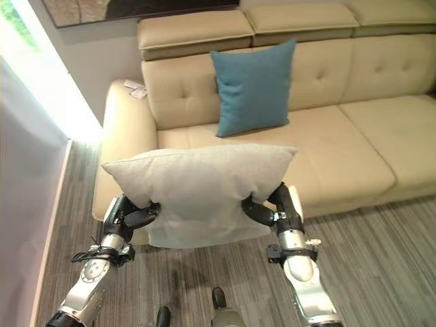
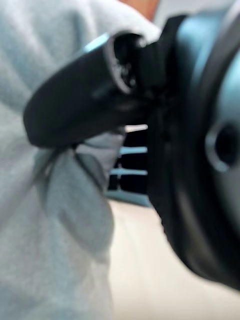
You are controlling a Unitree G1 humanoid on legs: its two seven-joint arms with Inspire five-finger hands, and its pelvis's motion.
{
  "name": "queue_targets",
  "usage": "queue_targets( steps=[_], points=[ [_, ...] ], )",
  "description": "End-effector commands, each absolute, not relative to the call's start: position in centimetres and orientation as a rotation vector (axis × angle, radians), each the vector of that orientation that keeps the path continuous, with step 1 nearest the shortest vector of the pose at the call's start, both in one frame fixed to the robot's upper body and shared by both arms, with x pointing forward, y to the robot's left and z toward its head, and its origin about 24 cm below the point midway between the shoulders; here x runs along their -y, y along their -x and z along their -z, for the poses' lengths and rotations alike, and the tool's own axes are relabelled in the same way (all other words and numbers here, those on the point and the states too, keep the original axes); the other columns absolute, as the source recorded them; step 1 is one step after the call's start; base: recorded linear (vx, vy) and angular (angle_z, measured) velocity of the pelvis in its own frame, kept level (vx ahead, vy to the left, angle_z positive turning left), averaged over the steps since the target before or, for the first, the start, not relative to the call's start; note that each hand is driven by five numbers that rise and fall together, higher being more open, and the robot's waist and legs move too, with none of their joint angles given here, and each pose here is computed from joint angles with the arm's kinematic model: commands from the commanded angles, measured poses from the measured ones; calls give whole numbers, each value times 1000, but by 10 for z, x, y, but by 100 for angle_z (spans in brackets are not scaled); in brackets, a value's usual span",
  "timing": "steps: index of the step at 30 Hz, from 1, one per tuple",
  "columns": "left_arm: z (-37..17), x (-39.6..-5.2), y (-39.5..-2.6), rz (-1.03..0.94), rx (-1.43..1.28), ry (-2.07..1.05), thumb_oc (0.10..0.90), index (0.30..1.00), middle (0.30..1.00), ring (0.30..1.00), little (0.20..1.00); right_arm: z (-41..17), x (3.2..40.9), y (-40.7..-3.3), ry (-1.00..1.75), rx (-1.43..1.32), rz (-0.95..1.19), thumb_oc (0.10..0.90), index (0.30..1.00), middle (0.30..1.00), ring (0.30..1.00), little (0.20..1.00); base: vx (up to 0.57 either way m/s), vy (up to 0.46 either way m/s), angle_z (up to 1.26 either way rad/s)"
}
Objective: Pick up all the scattered cushions and arrange them neatly on the sofa.
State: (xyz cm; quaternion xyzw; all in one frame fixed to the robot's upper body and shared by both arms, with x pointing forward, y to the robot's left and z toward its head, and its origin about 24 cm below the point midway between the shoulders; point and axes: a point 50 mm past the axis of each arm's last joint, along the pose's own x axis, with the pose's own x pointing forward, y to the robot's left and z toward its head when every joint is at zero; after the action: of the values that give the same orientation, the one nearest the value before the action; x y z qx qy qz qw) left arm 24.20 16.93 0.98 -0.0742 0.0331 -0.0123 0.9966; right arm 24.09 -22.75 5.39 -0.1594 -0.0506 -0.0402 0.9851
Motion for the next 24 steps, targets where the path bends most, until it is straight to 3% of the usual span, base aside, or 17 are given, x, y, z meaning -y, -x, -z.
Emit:
queue_targets(
  steps=[1, 13, 24],
  points=[
    [-72, -140, -254, 261, 264, 136, 400, 300, 300, 300, 300, -108, 179, -253, 259, 425, -105, 400, 300, 300, 300, 300, -197, 197, -175],
    [-65, -156, -247, 215, 221, 118, 400, 300, 300, 300, 300, -102, 163, -252, 186, 407, -177, 400, 300, 300, 300, 300, -153, 26, -101],
    [-69, -136, -257, 258, 235, 147, 400, 300, 300, 300, 300, -102, 180, -246, 226, 395, -116, 400, 300, 300, 300, 300, 35, -143, -21]
  ],
)
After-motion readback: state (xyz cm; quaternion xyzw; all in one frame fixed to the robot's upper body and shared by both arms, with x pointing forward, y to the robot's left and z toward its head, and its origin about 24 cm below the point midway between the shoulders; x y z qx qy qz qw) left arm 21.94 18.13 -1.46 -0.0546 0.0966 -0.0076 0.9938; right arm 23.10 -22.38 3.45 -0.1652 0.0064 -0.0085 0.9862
